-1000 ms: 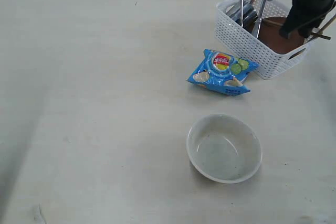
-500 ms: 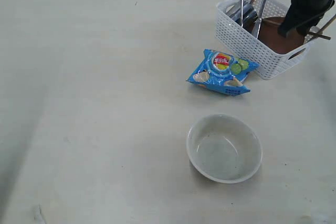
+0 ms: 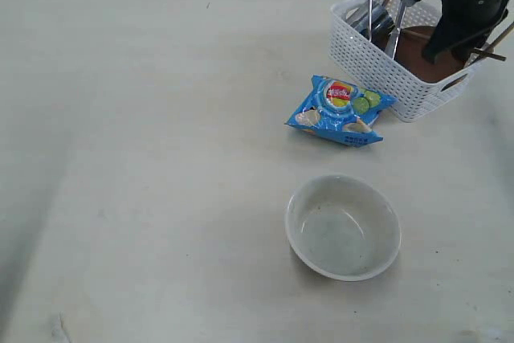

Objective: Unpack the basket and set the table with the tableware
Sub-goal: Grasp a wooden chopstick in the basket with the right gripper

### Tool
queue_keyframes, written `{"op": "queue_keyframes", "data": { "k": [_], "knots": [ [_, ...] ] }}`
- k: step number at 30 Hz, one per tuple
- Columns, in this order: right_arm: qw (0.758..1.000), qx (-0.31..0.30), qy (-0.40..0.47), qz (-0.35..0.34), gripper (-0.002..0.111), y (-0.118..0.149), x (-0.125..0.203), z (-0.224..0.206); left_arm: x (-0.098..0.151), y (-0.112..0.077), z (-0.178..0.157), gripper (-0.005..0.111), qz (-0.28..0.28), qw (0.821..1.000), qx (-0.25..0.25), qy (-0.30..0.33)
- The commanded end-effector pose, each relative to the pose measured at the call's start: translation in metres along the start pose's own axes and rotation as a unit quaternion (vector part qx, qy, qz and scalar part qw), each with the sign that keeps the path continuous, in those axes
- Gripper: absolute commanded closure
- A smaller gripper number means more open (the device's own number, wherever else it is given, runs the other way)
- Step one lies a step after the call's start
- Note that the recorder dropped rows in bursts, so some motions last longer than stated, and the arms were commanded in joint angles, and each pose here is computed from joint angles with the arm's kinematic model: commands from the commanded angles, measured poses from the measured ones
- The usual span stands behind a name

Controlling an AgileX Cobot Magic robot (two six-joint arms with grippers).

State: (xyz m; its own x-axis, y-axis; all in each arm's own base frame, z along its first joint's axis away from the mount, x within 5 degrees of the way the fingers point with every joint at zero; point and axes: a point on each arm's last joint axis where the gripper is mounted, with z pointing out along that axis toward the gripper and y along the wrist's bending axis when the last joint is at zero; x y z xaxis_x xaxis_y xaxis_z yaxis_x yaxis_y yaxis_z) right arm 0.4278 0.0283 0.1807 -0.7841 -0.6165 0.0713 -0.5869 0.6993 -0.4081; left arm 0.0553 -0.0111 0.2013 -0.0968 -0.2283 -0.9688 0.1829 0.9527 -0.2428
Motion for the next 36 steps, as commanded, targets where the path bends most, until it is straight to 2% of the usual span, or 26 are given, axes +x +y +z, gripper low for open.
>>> {"op": "queue_keyframes", "data": {
  "k": [1, 9, 26, 30, 36],
  "knots": [
    [1.0, 0.009, -0.001, 0.001, 0.08, -0.0046, 0.001, -0.0009, 0.0008, 0.0002, 0.0, 0.107, 0.008, 1.0, 0.0, 0.001],
    [1.0, 0.011, -0.005, 0.001, 0.1, -0.0049, 0.0002, -0.0009, 0.0008, 0.0002, 0.0, 0.107, 0.008, 1.0, 0.0, 0.001],
    [1.0, 0.011, -0.005, 0.0, 0.1, -0.0049, 0.0002, -0.0009, 0.0008, 0.0002, 0.0, 0.107, 0.008, 1.0, 0.0, 0.001],
    [1.0, 0.01, -0.004, 0.0, 0.109, -0.0048, 0.0004, -0.0009, 0.0008, 0.0002, 0.0, 0.107, 0.008, 1.0, 0.0, 0.001],
    [1.0, 0.014, 0.002, -0.004, 0.109, -0.0056, 0.0018, -0.0018, 0.0008, 0.0002, 0.0, 0.107, 0.008, 1.0, 0.0, 0.001]
  ]
}}
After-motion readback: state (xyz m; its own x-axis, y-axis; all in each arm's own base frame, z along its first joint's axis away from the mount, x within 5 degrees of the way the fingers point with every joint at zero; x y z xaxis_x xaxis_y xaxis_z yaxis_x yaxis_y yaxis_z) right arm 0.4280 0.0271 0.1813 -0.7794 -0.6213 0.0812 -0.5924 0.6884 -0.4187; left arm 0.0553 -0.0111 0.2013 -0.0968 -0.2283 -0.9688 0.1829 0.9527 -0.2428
